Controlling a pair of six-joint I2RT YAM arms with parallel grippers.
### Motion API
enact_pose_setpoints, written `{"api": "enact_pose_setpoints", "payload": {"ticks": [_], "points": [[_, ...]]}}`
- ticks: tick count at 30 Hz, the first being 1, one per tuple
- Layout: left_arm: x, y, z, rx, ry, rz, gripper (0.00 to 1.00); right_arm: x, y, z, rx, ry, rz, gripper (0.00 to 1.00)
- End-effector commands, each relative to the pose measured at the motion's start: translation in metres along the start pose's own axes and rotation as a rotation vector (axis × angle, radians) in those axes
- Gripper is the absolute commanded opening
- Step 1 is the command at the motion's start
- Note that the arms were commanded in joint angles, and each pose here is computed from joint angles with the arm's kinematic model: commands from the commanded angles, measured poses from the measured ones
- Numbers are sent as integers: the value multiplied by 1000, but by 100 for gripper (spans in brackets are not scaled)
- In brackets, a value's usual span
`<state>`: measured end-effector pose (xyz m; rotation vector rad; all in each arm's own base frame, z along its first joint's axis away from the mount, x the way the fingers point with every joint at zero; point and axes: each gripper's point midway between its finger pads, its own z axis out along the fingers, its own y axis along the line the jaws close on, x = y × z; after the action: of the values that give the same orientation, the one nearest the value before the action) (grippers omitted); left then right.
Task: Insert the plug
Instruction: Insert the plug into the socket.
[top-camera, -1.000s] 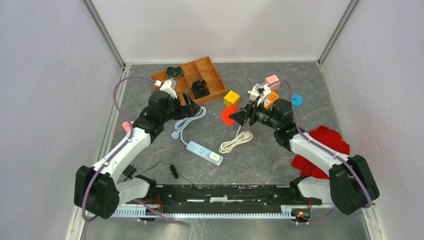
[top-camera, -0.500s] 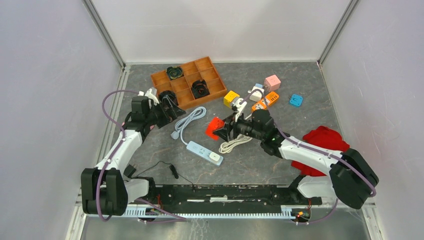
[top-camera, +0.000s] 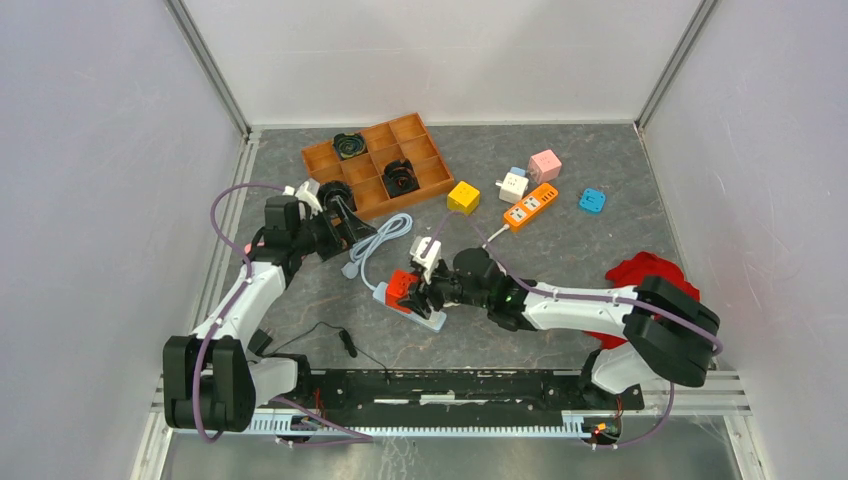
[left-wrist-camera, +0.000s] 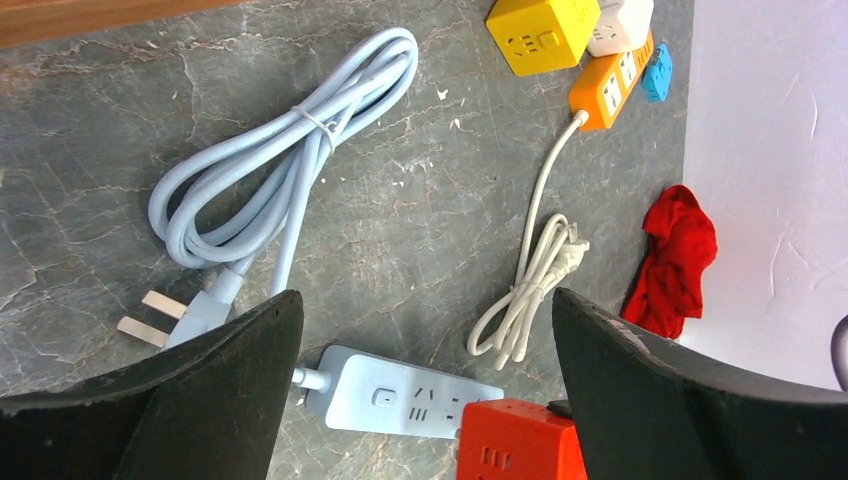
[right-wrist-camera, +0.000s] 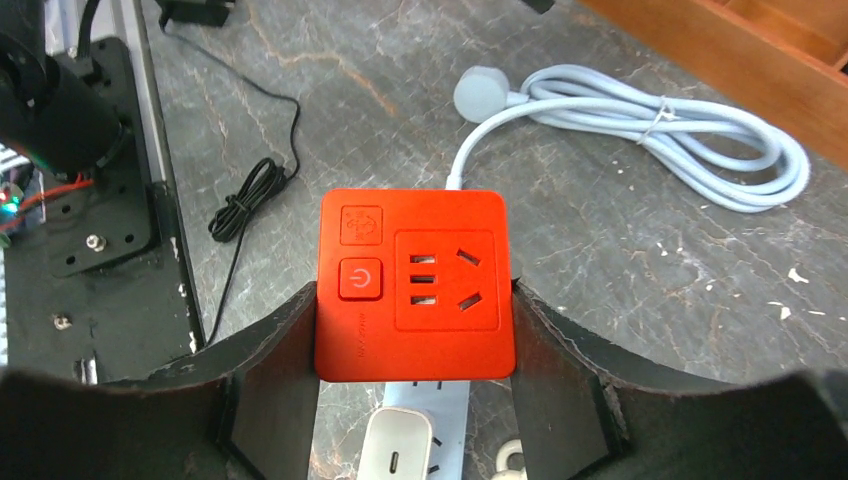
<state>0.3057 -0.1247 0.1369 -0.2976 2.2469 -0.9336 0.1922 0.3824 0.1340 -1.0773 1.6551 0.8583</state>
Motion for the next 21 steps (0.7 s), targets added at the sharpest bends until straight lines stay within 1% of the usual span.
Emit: {"api": "enact_pose_setpoints", "payload": {"ticks": [1,2,11,21], "points": [[-5,-13,-4,63,-18,14,98,-32,-2,9,39,-104,-76,33],[-5,-14,-4,67,-17,15,98,-29,-3,9,39,-98,-105,33],[-3,-16,-3,79,-8,8,98,-12,-4,14,30,-70,-147,33],[-1,-16,-2,86,0,3,98,8,-1,23,3,-30,-145,32]]}}
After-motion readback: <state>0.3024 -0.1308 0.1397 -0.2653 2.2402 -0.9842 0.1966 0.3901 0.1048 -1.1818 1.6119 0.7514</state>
